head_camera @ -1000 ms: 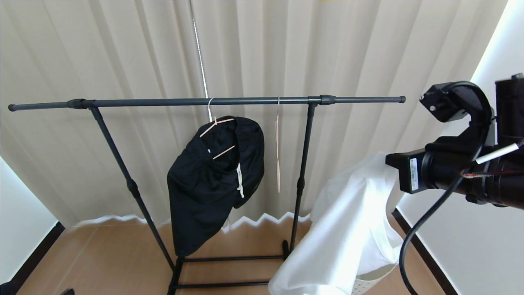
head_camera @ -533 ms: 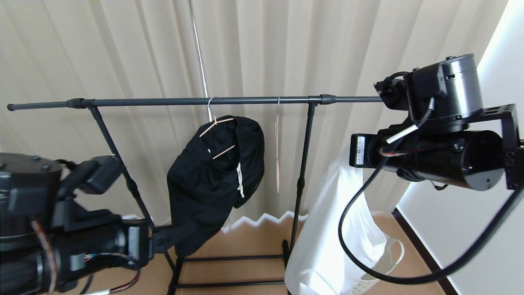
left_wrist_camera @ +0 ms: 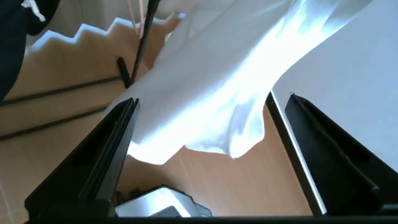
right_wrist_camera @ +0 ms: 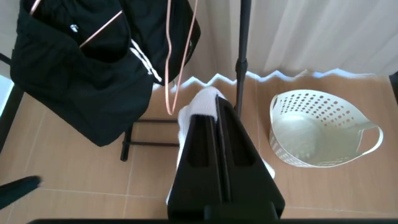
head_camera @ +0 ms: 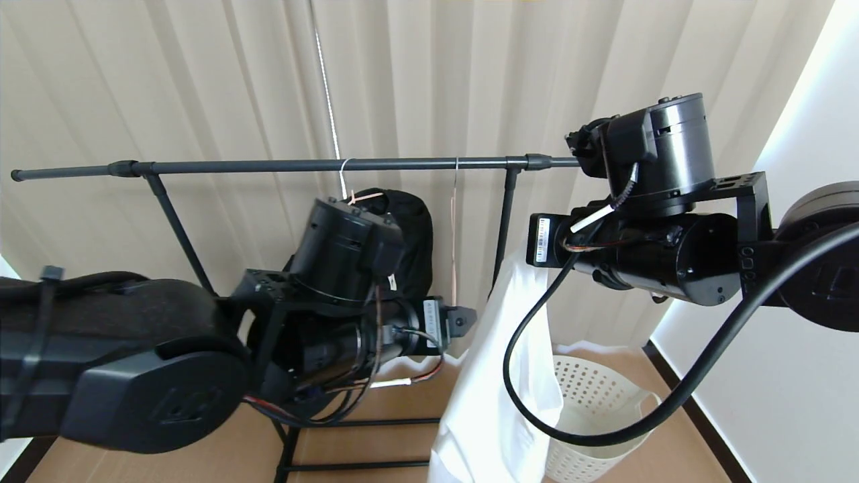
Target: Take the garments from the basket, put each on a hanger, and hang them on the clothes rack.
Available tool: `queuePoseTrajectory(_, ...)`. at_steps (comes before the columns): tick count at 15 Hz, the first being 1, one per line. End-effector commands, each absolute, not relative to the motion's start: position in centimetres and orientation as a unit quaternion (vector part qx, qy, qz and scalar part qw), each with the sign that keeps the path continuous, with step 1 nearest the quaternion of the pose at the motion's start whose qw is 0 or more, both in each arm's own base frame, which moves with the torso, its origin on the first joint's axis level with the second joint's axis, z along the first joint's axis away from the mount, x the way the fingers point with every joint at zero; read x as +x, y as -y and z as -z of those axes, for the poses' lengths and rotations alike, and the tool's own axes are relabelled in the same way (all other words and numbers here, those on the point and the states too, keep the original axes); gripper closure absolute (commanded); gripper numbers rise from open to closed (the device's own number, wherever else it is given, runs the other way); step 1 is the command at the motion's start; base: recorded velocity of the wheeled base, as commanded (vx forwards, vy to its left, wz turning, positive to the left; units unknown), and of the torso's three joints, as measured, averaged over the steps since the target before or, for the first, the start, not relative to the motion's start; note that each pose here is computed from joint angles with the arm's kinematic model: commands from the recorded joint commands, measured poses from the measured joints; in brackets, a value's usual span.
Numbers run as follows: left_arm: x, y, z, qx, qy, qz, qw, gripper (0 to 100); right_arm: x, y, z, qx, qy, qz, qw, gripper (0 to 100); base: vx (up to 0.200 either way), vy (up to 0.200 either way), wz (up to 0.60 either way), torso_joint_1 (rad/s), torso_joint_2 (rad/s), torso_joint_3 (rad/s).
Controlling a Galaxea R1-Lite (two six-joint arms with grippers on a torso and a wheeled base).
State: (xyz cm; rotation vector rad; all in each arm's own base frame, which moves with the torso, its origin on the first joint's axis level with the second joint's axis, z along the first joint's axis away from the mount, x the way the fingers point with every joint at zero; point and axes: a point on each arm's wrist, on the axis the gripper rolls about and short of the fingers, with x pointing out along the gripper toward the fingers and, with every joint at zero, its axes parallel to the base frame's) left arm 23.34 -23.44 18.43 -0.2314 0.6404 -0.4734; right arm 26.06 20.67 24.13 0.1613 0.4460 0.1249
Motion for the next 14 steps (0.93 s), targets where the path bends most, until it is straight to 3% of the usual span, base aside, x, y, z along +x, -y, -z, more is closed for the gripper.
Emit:
queuePoseTrajectory(1,24.2,26.9,-17.1,-0.103,-0.316,0.241,0.912,0,26.0,-21.1,-24.0,0.078,-0.222,-0.067,0.97,100,0.0,0.0,0.0,0.0,0.0,0.0)
queuePoseTrajectory(4,24.9,30.1,-16.2,-0.09,-0.301,0.232,0.921,0,24.8,-21.7,-24.5,0.078,-0.218,-0.086,0.969,100,0.0,0.0,0.0,0.0,0.0,0.0)
queuePoseTrajectory(8,24.7,30.3,-16.2,-0.086,-0.299,0.235,0.921,0,24.6,-22.3,-24.6,0.071,-0.214,-0.083,0.971,100,0.0,0.0,0.0,0.0,0.0,0.0)
queuePoseTrajectory(14,25.0,30.0,-16.1,-0.081,-0.291,0.21,0.93,0,21.4,-22.6,-26.3,0.076,-0.196,-0.112,0.971,100,0.0,0.0,0.0,0.0,0.0,0.0)
